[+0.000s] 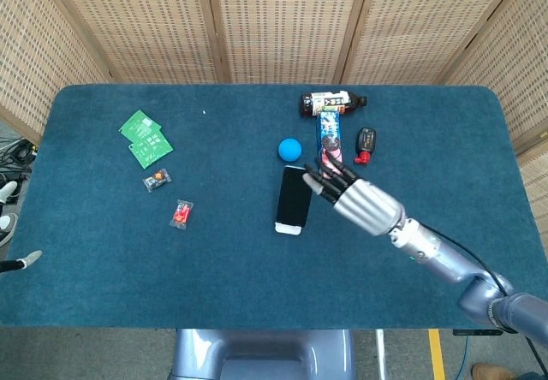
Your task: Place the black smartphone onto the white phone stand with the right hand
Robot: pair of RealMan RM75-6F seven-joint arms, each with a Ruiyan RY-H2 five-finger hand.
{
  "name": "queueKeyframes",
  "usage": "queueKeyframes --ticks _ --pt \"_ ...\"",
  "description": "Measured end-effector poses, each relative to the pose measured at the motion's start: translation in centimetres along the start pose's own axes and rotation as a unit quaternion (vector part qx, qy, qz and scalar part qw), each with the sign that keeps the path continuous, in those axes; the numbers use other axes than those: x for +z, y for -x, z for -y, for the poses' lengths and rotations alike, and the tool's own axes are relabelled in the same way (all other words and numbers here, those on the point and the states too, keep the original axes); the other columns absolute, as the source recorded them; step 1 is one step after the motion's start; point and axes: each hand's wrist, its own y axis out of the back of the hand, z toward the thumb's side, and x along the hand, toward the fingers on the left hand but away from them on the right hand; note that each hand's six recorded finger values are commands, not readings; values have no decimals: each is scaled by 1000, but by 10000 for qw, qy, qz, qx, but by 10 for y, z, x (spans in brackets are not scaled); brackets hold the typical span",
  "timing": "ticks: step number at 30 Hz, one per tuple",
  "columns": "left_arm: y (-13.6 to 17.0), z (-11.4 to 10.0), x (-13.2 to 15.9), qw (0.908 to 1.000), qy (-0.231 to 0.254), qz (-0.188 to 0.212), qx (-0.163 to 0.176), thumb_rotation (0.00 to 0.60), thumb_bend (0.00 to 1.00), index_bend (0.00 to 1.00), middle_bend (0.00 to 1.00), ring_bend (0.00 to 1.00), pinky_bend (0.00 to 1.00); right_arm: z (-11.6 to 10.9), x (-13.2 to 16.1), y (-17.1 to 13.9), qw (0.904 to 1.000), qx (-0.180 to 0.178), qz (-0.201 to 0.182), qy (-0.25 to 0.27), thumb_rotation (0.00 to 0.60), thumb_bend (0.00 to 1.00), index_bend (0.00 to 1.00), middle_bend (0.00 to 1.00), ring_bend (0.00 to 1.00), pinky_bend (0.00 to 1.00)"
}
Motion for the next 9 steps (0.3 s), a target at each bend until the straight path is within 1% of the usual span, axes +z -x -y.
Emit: queueKeyframes --ticks 2,3,5,6,7,9 --pt "2 1 1 10000 -13 33 -2 600 0 0 0 0 0 11 -16 -18 9982 166 366 451 600 0 0 0 0 0" --pt "3 1 2 10000 -15 47 2 600 0 0 0 0 0 19 -26 -32 9945 305 650 761 600 0 0 0 0 0" --pt "5 0 3 10000 -15 77 20 600 0 0 0 0 0 31 -39 -57 9849 547 1117 1206 600 0 0 0 0 0" --pt "6 0 4 10000 -14 88 27 600 0 0 0 0 0 37 -45 -70 9785 677 1355 1402 600 0 0 0 0 0" --pt "7 0 5 9999 -9 103 38 600 0 0 0 0 0 43 -50 -88 9685 846 1661 1650 600 0 0 0 0 0" --pt "9 -1 6 9999 -2 135 60 600 0 0 0 0 0 49 -52 -113 9510 1075 2053 2046 600 0 0 0 0 0"
